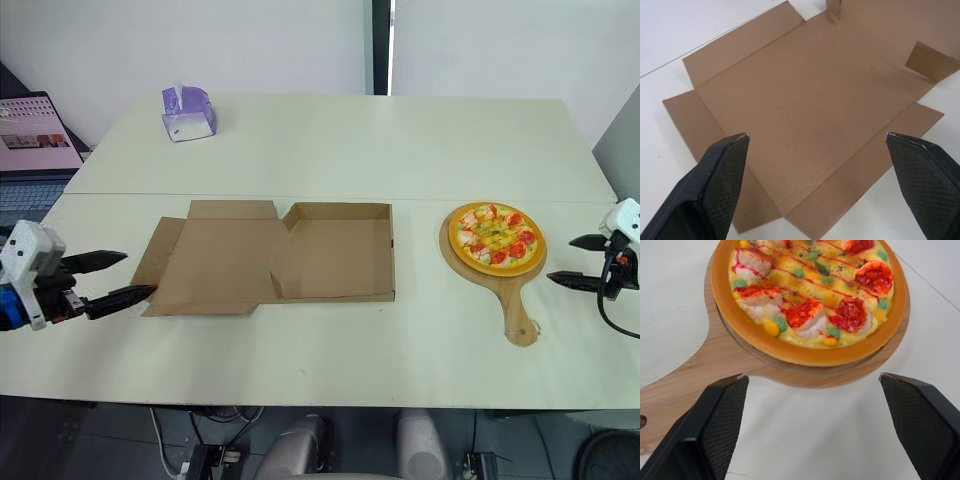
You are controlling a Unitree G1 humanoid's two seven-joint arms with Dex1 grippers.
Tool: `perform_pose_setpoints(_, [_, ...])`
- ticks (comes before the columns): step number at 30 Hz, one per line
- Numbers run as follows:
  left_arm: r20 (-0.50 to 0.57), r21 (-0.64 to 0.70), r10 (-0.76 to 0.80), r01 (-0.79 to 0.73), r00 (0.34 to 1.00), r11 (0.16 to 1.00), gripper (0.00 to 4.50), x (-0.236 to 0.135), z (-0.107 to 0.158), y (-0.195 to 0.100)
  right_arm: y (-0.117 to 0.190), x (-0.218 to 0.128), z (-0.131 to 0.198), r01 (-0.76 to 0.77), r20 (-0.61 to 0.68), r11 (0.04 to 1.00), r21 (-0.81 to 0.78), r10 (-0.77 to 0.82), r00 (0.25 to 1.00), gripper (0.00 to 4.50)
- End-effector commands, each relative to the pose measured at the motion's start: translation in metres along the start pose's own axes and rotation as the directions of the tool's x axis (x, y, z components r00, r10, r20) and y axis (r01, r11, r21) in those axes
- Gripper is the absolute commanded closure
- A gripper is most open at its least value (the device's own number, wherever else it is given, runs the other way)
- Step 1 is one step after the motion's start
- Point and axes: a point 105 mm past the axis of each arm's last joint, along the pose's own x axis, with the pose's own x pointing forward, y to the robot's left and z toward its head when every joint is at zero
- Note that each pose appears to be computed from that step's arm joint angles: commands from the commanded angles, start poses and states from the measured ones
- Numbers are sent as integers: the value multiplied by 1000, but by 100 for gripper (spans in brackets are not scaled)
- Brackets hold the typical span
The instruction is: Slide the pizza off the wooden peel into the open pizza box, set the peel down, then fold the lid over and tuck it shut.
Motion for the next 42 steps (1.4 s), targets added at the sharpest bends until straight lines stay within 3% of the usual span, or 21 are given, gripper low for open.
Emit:
perform_pose_setpoints(1, [52, 35, -25, 23, 998, 999, 0, 3, 16, -3, -4, -14, 13, 40, 41, 999, -25, -39, 998, 1])
perform_pose_setpoints(7, [92, 92, -104, 95, 990, 991, 0, 18, 33, -15, 1, -19, 14, 59, 82, 998, 18, -61, 995, 1])
perform_pose_setpoints(13, [135, 230, -355, 319, 925, 919, 0, 56, 67, -62, 24, -28, 21, 94, 164, 991, 93, -108, 981, 1])
perform_pose_setpoints(19, [204, 423, -631, 514, 748, 746, 0, 81, 123, -133, 73, -18, 24, 132, 206, 973, 189, -170, 964, 1])
perform_pose_setpoints(26, [218, 495, -761, 603, 611, 626, 0, 80, 154, -171, 106, 14, 2, 307, -16, 886, 347, -321, 947, 1])
perform_pose_setpoints(33, [202, 506, -773, 612, 602, 608, 0, 83, 155, -177, 111, 45, -9, 405, -120, 832, 380, -390, 913, 1])
perform_pose_setpoints(42, [204, 498, -751, 594, 628, 632, 0, 85, 154, -172, 91, 67, -17, 493, -173, 742, 455, -469, 866, 1])
